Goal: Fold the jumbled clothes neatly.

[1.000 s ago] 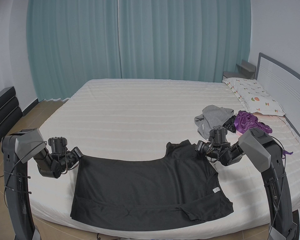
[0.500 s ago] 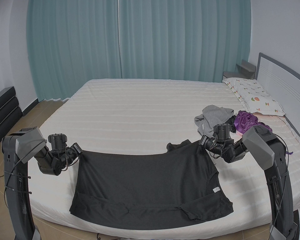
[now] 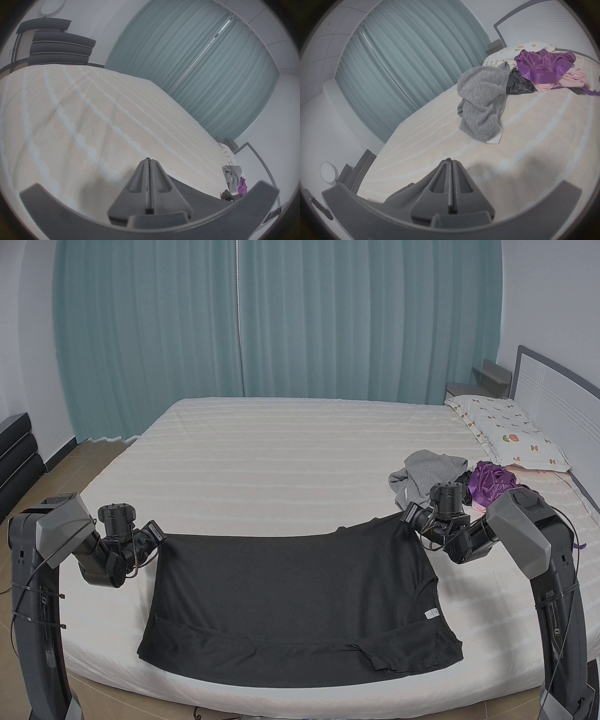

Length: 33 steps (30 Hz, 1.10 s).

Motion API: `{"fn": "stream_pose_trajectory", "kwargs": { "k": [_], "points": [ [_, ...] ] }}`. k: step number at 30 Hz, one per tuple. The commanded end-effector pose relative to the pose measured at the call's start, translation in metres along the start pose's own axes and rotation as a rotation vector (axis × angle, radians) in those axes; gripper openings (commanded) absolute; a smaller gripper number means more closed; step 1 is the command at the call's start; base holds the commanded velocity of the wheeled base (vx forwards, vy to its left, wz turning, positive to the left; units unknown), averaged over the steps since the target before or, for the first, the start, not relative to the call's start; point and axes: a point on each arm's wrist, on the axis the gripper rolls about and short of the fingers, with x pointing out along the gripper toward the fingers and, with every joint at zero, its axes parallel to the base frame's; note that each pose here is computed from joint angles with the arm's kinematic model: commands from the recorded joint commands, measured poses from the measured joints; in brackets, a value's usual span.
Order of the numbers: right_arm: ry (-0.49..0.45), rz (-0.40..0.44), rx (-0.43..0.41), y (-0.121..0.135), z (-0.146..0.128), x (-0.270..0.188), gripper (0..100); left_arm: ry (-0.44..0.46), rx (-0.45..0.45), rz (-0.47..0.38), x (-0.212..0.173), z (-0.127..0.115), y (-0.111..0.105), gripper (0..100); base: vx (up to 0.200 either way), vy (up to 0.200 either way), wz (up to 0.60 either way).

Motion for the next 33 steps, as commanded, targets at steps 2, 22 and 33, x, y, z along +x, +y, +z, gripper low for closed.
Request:
{"fn": "stream_pose_trajectory", "kwargs": {
  "k": [2,22,33],
  "points": [
    [0.001,-0.001,0.000,0.002,0.003,-0.006,0,0.007,-0.001,0.005,0.000,-0.002,0.002,0,0.000,0.000,0.00],
    [0.063,0.001,0.061,-0.003,0.011,-0.046,0,-0.003,-0.013,-0.002,-0.022,0.008,-0.009,0,0.000,0.000,0.00],
    [0.164,-0.003,0.075,-0.013,-0.002,-0.073,0,0.002,-0.012,0.000,-0.041,0.008,-0.012,0,0.000,0.000,0.00]
  ]
}}
